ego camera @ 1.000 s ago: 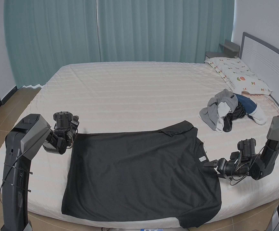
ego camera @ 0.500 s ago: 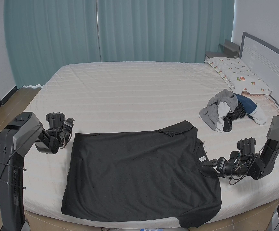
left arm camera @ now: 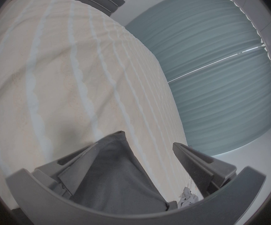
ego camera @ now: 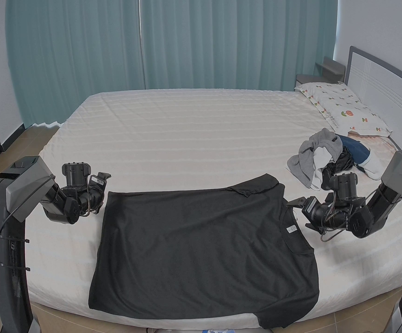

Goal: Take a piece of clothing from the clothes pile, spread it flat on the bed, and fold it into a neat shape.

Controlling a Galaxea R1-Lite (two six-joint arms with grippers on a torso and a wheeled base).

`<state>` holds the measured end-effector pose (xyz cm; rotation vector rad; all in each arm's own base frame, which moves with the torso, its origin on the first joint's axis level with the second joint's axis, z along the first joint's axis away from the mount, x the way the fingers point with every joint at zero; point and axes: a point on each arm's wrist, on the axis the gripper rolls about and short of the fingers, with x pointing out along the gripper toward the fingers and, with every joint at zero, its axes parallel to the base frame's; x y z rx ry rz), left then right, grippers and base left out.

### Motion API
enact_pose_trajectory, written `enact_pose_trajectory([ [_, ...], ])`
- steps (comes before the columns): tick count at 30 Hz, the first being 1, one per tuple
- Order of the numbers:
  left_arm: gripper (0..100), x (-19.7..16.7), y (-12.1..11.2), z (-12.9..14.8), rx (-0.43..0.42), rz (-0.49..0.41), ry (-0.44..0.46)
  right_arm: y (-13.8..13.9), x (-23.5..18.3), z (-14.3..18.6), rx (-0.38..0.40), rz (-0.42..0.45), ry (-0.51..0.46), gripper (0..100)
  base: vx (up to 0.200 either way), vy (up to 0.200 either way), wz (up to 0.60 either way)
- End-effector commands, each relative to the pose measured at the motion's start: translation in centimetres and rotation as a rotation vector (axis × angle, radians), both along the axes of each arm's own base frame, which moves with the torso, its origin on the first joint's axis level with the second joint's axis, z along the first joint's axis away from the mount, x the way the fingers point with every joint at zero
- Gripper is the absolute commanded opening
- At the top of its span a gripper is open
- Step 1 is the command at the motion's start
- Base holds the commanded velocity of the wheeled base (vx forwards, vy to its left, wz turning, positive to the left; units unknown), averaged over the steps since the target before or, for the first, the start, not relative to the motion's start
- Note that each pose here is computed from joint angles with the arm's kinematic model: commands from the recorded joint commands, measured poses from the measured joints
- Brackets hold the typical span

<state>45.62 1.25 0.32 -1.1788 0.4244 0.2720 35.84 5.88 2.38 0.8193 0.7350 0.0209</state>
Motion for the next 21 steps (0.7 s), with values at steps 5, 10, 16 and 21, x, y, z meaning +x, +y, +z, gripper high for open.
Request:
enact_pose_trajectory([
  [5, 100, -1.7, -1.3, 0.6, -0.029, -0.043, 0.007, 3.9, 5.7, 1.0, -0.053, -0.022, -0.043, 100, 0.000, 0.000, 0.00],
  [10, 100, -2.2, -1.7, 0.2, -0.022, -0.053, 0.001, 7.4, 7.5, -2.1, -0.069, 0.037, -0.019, 100, 0.000, 0.000, 0.00],
  [16, 100, -2.3, -1.7, 0.1, -0.022, -0.056, -0.004, 9.5, 10.8, -2.2, -0.048, 0.051, -0.095, 100, 0.000, 0.000, 0.00],
  [21, 100, -2.3, -1.7, 0.1, -0.021, -0.055, -0.004, 10.5, 13.3, -4.2, -0.084, -0.009, -0.065, 100, 0.000, 0.000, 0.00],
])
